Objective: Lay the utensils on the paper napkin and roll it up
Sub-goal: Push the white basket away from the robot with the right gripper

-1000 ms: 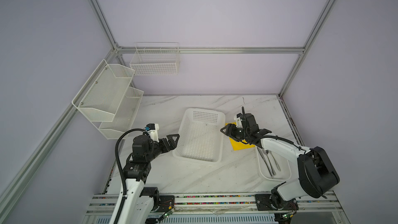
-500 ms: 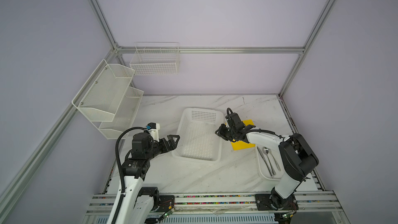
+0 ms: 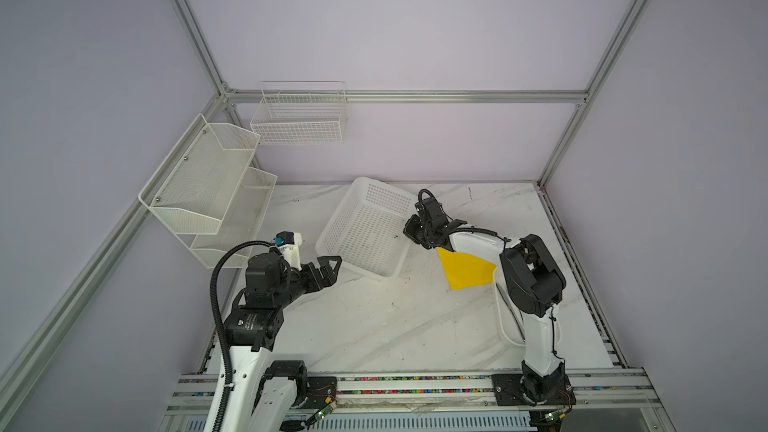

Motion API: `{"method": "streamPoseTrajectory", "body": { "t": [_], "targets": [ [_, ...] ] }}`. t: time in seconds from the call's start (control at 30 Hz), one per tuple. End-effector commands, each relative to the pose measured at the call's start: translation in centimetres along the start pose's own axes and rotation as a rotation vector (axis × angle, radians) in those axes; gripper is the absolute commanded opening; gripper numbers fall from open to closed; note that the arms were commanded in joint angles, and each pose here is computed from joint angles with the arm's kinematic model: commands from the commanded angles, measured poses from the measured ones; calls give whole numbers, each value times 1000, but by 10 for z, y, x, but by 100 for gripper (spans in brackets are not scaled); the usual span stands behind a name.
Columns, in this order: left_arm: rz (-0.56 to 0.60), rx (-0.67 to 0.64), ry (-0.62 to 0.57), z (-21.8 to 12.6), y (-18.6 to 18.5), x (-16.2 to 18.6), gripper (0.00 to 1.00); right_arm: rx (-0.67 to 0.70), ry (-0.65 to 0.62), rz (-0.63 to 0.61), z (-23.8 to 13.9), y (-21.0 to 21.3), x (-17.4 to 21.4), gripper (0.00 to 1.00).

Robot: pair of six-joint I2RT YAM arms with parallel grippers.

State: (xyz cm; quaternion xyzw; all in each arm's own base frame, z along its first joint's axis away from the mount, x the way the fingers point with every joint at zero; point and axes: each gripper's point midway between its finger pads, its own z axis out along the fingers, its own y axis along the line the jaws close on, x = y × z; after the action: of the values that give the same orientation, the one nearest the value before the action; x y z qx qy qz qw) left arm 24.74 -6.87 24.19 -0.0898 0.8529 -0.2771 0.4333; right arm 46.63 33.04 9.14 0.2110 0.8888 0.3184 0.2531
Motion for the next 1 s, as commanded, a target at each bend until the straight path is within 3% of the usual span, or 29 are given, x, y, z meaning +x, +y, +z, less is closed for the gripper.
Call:
{"method": "streamPoseTrajectory", "body": {
  "t": [0.0, 0.23, 0.43, 0.73, 0.97],
  "targets": [
    [55, 18, -82, -18, -19, -30, 100, 13, -42, 38, 25, 8, -12, 11],
    [58, 4, -54, -14, -15, -25, 100, -20, 19, -69, 71, 52, -15, 12],
    [60, -14, -58, -14, -11, -24, 100, 1, 28, -120, 77, 56, -9, 19],
    [58, 30, -26, -14, -21, -24, 100, -90, 67, -86, 67, 76, -4, 37],
    [54, 97, 22, -13, -32, -16, 100, -123, 16, -195, 18, 99, -29, 53]
  ]
}}
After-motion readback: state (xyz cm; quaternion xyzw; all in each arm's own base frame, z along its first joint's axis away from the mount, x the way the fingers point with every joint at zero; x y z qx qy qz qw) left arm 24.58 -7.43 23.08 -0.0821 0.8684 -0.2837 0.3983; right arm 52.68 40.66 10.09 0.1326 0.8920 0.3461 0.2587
